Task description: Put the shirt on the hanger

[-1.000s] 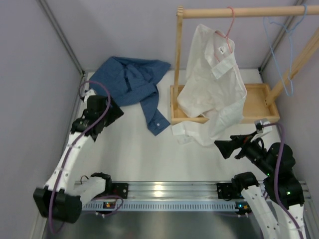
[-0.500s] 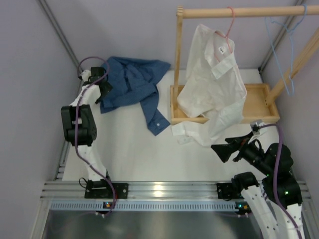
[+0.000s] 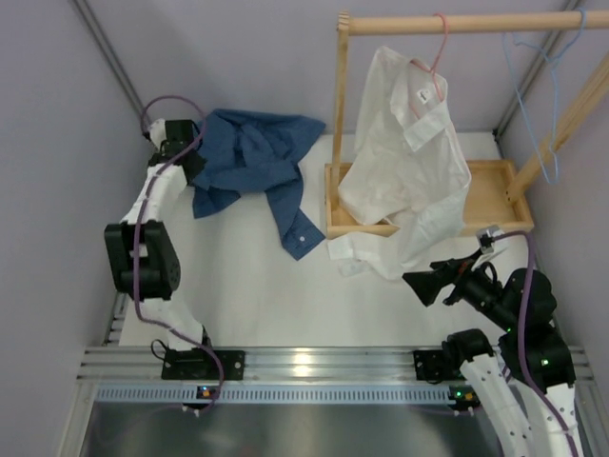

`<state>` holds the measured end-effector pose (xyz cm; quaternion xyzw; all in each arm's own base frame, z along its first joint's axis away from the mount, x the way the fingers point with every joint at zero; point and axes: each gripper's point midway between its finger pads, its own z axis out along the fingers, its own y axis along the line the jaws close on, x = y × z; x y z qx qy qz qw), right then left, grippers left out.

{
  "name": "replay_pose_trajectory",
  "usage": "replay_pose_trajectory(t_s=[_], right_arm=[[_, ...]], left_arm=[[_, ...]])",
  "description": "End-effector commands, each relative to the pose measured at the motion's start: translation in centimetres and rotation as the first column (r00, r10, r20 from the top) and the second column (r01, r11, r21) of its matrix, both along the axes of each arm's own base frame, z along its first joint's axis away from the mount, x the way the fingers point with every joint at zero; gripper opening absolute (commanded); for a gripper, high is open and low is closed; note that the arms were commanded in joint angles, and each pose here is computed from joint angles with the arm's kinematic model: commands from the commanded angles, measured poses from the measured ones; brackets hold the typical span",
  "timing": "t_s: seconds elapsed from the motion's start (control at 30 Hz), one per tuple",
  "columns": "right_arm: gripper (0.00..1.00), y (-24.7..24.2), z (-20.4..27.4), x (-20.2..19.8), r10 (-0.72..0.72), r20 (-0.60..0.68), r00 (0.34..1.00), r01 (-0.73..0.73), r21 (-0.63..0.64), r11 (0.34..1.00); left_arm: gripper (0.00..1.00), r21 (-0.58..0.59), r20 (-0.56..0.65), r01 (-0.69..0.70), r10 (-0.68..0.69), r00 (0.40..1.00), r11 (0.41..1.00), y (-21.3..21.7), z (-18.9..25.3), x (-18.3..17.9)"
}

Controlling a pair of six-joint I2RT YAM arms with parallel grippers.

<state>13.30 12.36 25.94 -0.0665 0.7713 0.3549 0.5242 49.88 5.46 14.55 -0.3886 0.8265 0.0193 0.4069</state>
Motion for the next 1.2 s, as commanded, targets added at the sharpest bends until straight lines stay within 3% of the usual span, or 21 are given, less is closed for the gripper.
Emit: replay_pose_trajectory(t_s=[0.0, 0.13, 0.17, 0.23, 0.27, 0.33, 0.43, 0.53, 0.6, 0.63, 0.7, 0.73, 0.8, 0.87, 0.97, 1.07, 1.17], right_arm=[[0.99, -0.3, 1.5, 1.2, -0.028, 0.067, 0.997, 0.029, -0.010, 1.000], [0.99, -0.8, 2.1, 1.9, -0.057, 0.081, 0.995, 0.061, -0.043, 0.997], [1.00, -1.0, 2.2, 2.0, -0.061, 0.089, 0.994, 0.066, -0.049, 0.997], [0.99, -1.3, 2.7, 2.1, -0.081, 0.096, 0.992, 0.086, -0.050, 0.995], [0.99, -1.4, 3.0, 2.1, -0.087, 0.103, 0.991, 0.092, -0.049, 0.995], [0.99, -1.6, 3.7, 2.1, -0.101, 0.117, 0.988, 0.108, -0.048, 0.993], [0.99, -2.3, 4.1, 2.5, -0.143, 0.114, 0.983, 0.151, -0.058, 0.987], [0.99, -2.4, 4.0, 3.1, -0.157, 0.098, 0.983, 0.164, -0.069, 0.984], [0.99, -2.3, 3.7, 3.4, -0.155, 0.080, 0.985, 0.161, -0.072, 0.984], [0.99, -2.1, 3.1, 3.8, -0.151, 0.058, 0.987, 0.155, -0.084, 0.984], [0.99, -1.9, 2.4, 4.1, -0.138, 0.040, 0.990, 0.141, -0.093, 0.986], [0.99, -1.6, 1.5, 4.4, -0.128, 0.014, 0.992, 0.129, -0.102, 0.986], [0.99, -1.0, 0.9, 4.5, -0.094, 0.001, 0.996, 0.094, -0.100, 0.991], [0.99, -0.4, 0.3, 4.5, -0.058, -0.007, 0.998, 0.057, -0.089, 0.994], [0.99, 0.4, -0.5, 4.2, -0.017, -0.014, 1.000, 0.016, -0.059, 0.998], [1.00, 2.4, -1.7, 3.7, 0.083, -0.048, 0.995, -0.081, 0.038, 0.996], [0.99, 5.4, -3.2, 2.8, 0.270, -0.075, 0.960, -0.251, 0.200, 0.947]], left_arm=[[0.00, 0.118, 0.335, 0.029, -0.068, 0.940, 0.993, -0.6, 16.7, -3.5], [0.00, 0.219, 0.574, 0.106, -0.216, 0.790, 0.970, -2.5, 29.9, -10.8], [0.00, 0.254, 0.669, 0.094, -0.246, 0.701, 0.962, -2.7, 35.3, -14.6], [0.00, 0.316, 0.739, 0.097, -0.309, 0.599, 0.944, -3.4, 40.3, -18.8], [0.00, 0.347, 0.795, 0.073, -0.334, 0.505, 0.935, -3.7, 44.4, -22.7], [0.00, 0.418, 0.803, 0.080, -0.409, 0.433, 0.905, -4.6, 47.2, -25.4], [0.00, 0.465, 0.769, 0.236, -0.521, 0.369, 0.853, -7.8, 48.7, -26.6], [0.00, 0.382, 0.697, 0.584, -0.638, 0.326, 0.716, -13.4, 44.0, -22.8], [0.00, 0.251, 0.675, 0.760, -0.671, 0.307, 0.599, -16.5, 39.8, -21.2], [0.00, 0.168, 0.631, 0.816, -0.697, 0.342, 0.552, -19.0, 35.3, -20.5], [0.00, 0.185, 0.535, 0.813, -0.751, 0.388, 0.552, -22.5, 30.4, -19.9], [0.00, 0.148, 0.468, 0.848, -0.791, 0.394, 0.510, -24.6, 26.3, -19.6], [0.00, 0.096, 0.396, 0.911, -0.855, 0.335, 0.402, -28.8, 22.0, -20.8], [0.00, 0.034, 0.289, 0.910, -0.875, 0.388, 0.414, -30.8, 16.2, -20.3], [0.00, -0.047, 0.245, 0.907, -0.876, 0.416, 0.417, -32.7, 10.7, -20.8], [0.00, -0.067, 0.217, 0.896, -0.870, 0.443, 0.439, -33.4, 8.2, -21.3], [0.00, -0.077, 0.233, 0.909, -0.880, 0.415, 0.409, -34.5, 7.6, -22.0]])
